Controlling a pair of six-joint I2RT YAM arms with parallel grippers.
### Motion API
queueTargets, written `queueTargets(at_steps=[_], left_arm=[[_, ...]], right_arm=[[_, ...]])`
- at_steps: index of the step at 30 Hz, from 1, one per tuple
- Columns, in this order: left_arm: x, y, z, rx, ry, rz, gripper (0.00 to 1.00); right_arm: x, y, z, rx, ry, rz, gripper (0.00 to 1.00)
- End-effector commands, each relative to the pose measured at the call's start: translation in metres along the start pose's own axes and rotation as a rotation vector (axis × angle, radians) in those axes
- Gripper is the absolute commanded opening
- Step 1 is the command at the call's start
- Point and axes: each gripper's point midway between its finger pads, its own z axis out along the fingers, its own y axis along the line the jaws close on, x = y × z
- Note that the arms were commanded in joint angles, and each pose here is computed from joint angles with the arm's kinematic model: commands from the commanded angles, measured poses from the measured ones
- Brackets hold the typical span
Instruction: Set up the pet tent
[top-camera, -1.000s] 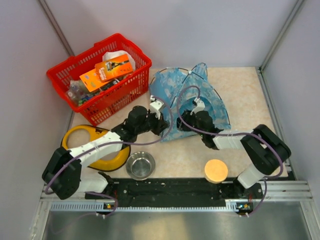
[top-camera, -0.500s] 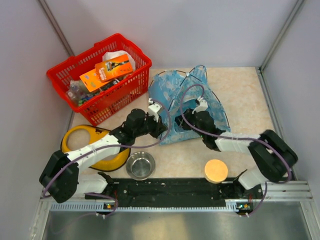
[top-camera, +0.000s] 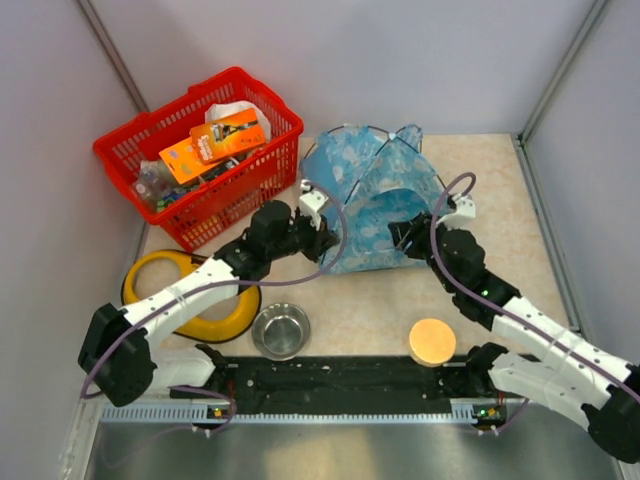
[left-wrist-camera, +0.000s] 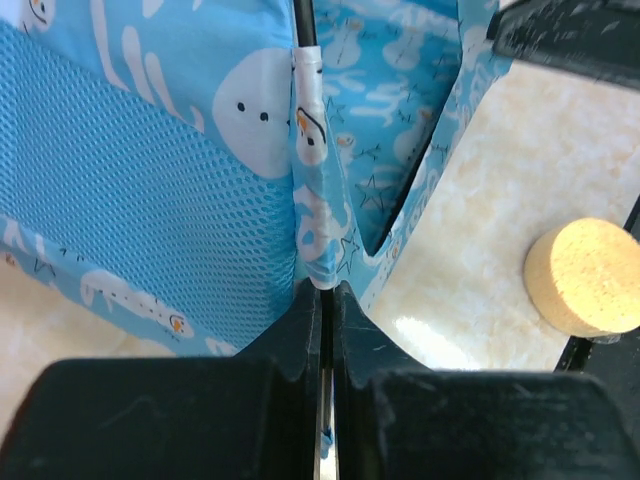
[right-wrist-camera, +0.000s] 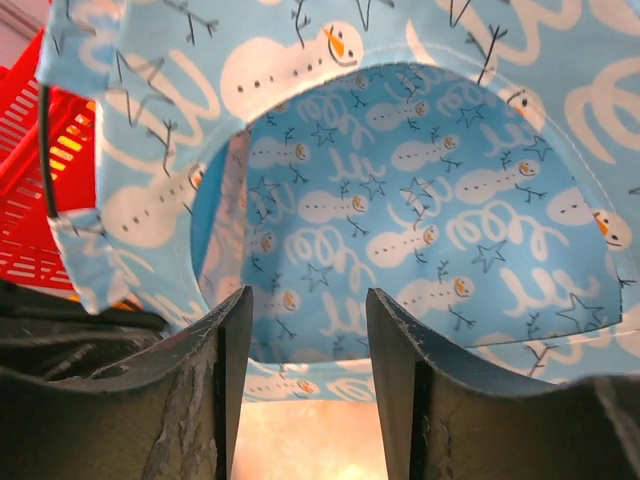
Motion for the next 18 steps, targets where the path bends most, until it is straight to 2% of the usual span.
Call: queueTargets(at_steps=[1, 5, 8, 14, 18], left_arm=[[-0.091, -0.029, -0.018, 0.104, -0.225, 0.177, 0.0], [-0.11, -0.034, -0.023, 0.117, -0.266, 0.259, 0.0], [-0.115, -0.032, -0.024, 0.102, -0.317, 0.253, 0.0], [-0.051, 0.009, 0.011, -0.045, -0.183, 0.161, 0.0], [0.006, 0.028, 0.043, -0.1, -0.095, 0.008, 0.0]], right_arm=[[-0.013, -0.008, -0.018, 0.027, -0.031, -0.047, 0.51], [-0.023, -0.002, -0.027, 0.004, -0.033, -0.089, 0.55], [-0.023, -0.002, -0.027, 0.005, -0.034, -0.098, 0.56], [-0.003, -0.015, -0.017, 0.051, 0.018, -0.119, 0.57], [0.017, -0.034, -0.008, 0.134, 0.078, -0.137, 0.58]])
